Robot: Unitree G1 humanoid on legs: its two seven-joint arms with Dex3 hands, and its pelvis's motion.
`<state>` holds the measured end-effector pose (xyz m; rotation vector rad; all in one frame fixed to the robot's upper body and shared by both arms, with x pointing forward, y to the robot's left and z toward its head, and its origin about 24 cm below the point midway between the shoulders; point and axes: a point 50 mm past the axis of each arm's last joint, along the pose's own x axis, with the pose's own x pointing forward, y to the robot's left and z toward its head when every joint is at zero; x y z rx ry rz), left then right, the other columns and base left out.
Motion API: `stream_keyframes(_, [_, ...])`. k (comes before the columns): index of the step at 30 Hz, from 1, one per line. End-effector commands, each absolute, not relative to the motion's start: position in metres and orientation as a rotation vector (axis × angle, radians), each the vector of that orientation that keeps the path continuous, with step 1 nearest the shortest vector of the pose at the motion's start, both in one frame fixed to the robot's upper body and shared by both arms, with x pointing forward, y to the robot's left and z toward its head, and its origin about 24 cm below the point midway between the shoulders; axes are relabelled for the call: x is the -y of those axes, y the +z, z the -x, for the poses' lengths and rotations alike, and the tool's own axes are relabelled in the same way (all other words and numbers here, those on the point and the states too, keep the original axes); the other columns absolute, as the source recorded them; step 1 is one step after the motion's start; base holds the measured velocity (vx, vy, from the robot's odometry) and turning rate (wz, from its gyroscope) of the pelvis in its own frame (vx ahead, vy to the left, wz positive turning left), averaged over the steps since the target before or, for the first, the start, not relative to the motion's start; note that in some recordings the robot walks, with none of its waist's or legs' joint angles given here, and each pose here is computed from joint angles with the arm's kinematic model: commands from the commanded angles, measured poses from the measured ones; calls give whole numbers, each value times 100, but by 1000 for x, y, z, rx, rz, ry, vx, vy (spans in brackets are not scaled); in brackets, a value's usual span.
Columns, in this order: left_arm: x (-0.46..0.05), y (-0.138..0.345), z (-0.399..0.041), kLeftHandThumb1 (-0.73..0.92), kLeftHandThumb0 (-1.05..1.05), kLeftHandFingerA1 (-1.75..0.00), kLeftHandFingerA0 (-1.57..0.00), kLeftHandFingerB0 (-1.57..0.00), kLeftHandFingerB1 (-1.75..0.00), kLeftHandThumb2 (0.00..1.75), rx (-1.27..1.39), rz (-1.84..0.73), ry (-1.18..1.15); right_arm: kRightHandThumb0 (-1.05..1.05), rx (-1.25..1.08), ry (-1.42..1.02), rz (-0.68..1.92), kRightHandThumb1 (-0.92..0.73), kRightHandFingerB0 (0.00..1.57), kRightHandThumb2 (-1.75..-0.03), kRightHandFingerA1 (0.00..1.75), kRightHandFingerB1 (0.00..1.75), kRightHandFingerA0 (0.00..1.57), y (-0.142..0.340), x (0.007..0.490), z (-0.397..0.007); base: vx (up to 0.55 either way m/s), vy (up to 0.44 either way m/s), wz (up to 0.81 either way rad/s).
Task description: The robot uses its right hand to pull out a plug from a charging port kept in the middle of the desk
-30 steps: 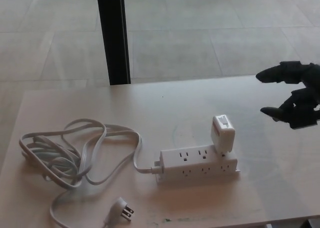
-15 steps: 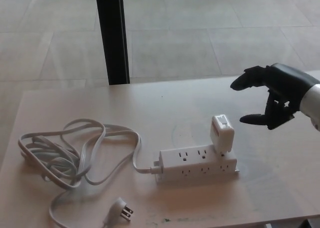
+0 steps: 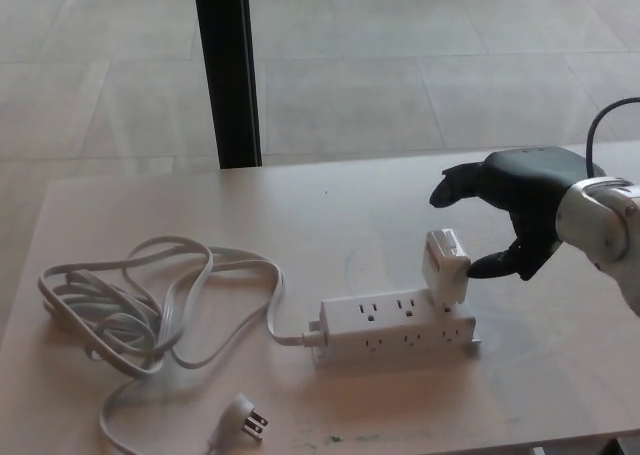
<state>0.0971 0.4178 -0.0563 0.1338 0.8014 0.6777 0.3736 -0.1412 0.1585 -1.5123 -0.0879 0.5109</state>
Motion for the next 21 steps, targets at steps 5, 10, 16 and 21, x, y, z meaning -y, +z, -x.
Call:
stream_keyframes(5, [-427,-45,-101,62,-65,-51,-65,-58,-39,59,-760,-180,664,-79,50,619,1623,-48,24,-82,122,42,86,151,131,-369,0,0,0])
stream_keyframes(10, [-427,-44,-102,65,-64,-52,-67,-56,-39,61,-763,-194,658,-68,64,626,1607,-55,27,-60,138,33,79,153,126,-368,0,0,0])
stream_keyframes(16, [-427,-45,-102,66,-65,-52,-68,-56,-40,61,-760,-193,654,-67,62,616,1608,-56,29,-57,140,33,79,151,124,-369,0,0,0])
stream_keyframes(21, [-426,-44,-103,67,-64,-52,-67,-56,-40,61,-760,-198,654,-69,41,616,1618,-56,31,-59,126,33,79,149,125,-370,0,0,0])
